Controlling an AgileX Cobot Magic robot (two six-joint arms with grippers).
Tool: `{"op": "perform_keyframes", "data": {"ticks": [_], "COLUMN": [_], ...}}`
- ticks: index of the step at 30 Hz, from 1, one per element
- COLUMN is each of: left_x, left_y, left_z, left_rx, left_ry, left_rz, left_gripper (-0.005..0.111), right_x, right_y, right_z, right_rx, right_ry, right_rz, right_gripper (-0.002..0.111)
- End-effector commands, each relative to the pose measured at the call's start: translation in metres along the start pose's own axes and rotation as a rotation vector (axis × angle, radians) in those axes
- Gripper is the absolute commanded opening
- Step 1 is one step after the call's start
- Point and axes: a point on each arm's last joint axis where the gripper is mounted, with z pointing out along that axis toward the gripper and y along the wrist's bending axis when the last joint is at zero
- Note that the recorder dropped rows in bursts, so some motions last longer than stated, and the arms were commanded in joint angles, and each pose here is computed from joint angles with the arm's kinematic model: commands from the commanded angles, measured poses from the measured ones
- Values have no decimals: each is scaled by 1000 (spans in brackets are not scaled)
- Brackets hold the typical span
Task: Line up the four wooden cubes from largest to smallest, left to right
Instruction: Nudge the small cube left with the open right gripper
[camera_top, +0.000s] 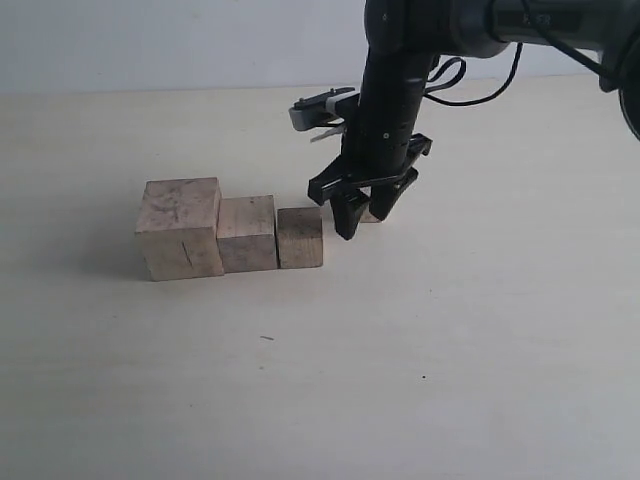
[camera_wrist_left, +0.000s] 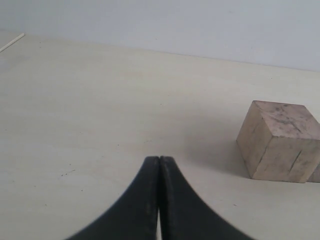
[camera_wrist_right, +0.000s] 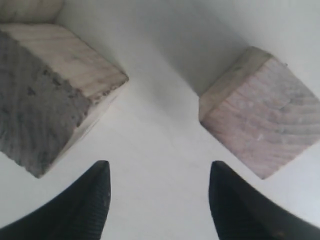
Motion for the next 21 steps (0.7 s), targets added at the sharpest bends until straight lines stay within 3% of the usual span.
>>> {"op": "perform_keyframes", "data": {"ticks": [1,11,21], "left_x": [-1,-1,-1], "left_y": [0,0,0], "left_z": [0,0,0], "left_rx": [7,7,7], "left_ry": [-14,-14,-14], "left_rz": [5,5,5], "left_gripper": [0,0,0], "right_x": [0,-3,-3], "right_y": [-3,3,6], "right_z": [11,25,24], "right_rx": [2,-105,-130], "right_ry": [24,26,20], "right_rz": [22,69,79], "right_gripper": [55,55,55]}}
